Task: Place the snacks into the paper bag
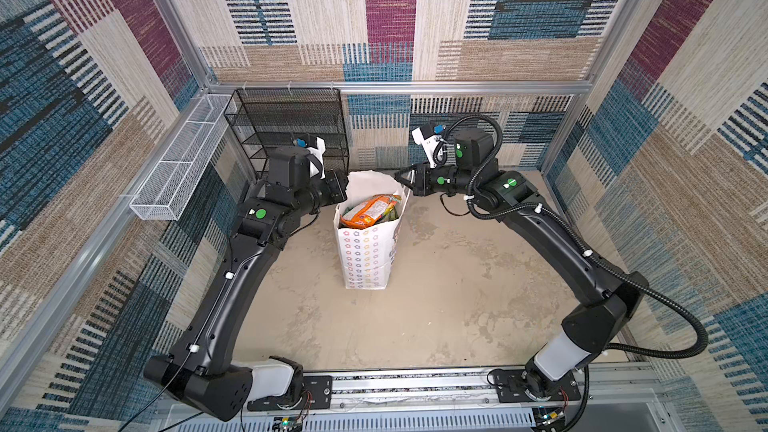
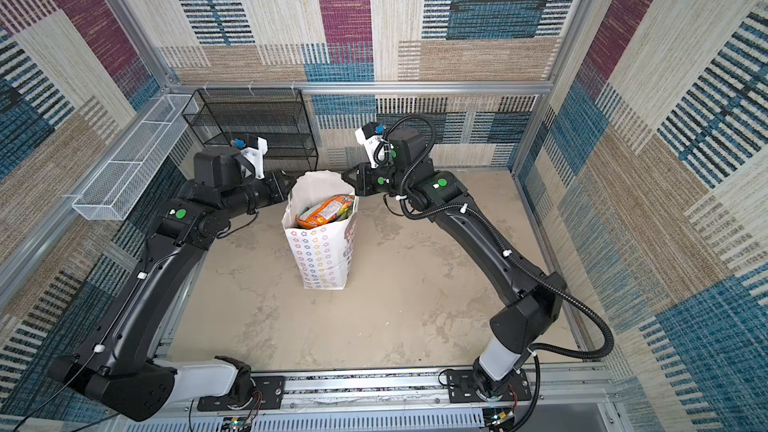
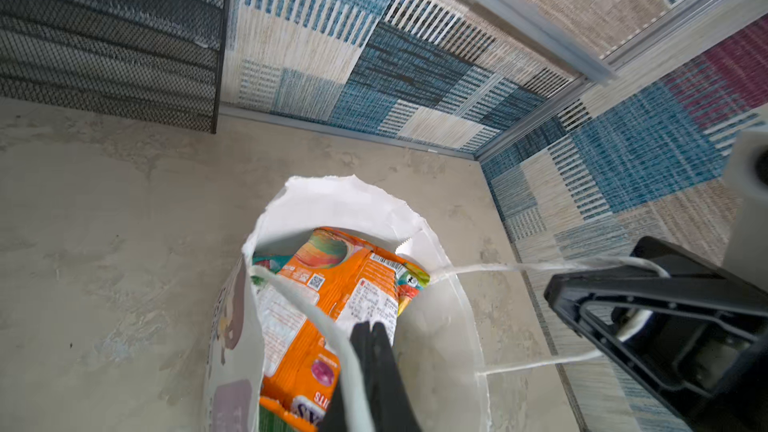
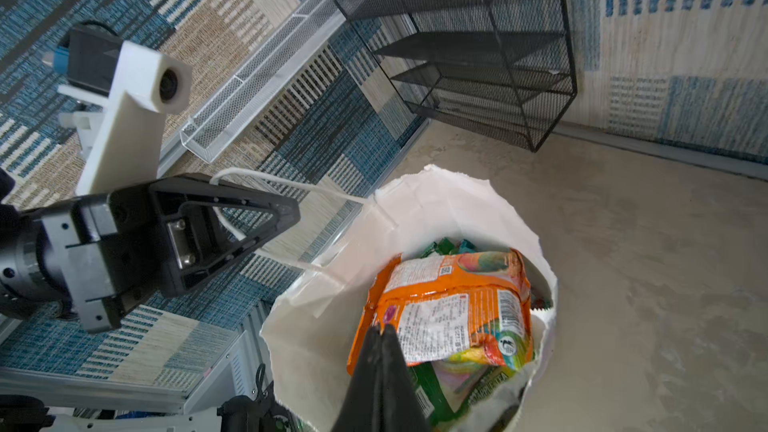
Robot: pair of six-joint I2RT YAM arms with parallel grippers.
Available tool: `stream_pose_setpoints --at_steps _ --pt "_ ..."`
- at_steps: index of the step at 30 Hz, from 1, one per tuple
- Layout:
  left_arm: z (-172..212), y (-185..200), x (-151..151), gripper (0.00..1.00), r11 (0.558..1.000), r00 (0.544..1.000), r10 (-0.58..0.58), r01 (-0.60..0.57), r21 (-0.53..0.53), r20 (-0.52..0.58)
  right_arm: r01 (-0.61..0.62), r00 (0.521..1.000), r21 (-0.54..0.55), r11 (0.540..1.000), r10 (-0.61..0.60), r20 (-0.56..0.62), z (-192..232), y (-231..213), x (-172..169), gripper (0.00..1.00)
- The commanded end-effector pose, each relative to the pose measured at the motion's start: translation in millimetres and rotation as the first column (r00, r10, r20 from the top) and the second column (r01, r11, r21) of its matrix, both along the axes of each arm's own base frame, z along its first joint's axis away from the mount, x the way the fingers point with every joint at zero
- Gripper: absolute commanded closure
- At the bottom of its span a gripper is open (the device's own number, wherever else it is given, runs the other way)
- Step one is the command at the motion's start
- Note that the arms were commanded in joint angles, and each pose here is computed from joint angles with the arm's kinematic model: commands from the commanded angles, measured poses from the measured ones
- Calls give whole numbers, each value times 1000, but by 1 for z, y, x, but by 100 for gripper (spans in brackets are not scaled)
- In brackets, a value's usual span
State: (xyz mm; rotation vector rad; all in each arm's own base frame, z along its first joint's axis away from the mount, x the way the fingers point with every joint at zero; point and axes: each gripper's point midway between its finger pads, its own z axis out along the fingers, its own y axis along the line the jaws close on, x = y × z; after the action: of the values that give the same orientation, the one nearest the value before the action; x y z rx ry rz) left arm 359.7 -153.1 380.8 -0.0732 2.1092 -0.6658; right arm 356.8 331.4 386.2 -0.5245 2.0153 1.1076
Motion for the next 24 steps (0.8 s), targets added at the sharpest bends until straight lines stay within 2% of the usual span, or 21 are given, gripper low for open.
stream_pose_setpoints --at_steps 1,8,13,21,24 --pt "7 -2 7 100 999 998 11 -8 -46 68 -28 996 84 996 20 91 18 2 -2 100" --pt "-17 6 -4 100 999 999 37 -36 -37 35 -51 998 89 995 48 27 -8 1 -12 99" --pt "-18 7 -10 100 998 999 37 -35 -48 36 -38 999 97 995 37 10 -9 -1 -14 86" --pt "-16 13 -17 80 998 997 52 -50 -36 49 6 998 96 995 0 -59 -16 -8 -14 69" --pt "-15 14 -19 64 999 997 47 -46 -28 53 36 996 93 995 -28 -79 -17 -13 -15 58"
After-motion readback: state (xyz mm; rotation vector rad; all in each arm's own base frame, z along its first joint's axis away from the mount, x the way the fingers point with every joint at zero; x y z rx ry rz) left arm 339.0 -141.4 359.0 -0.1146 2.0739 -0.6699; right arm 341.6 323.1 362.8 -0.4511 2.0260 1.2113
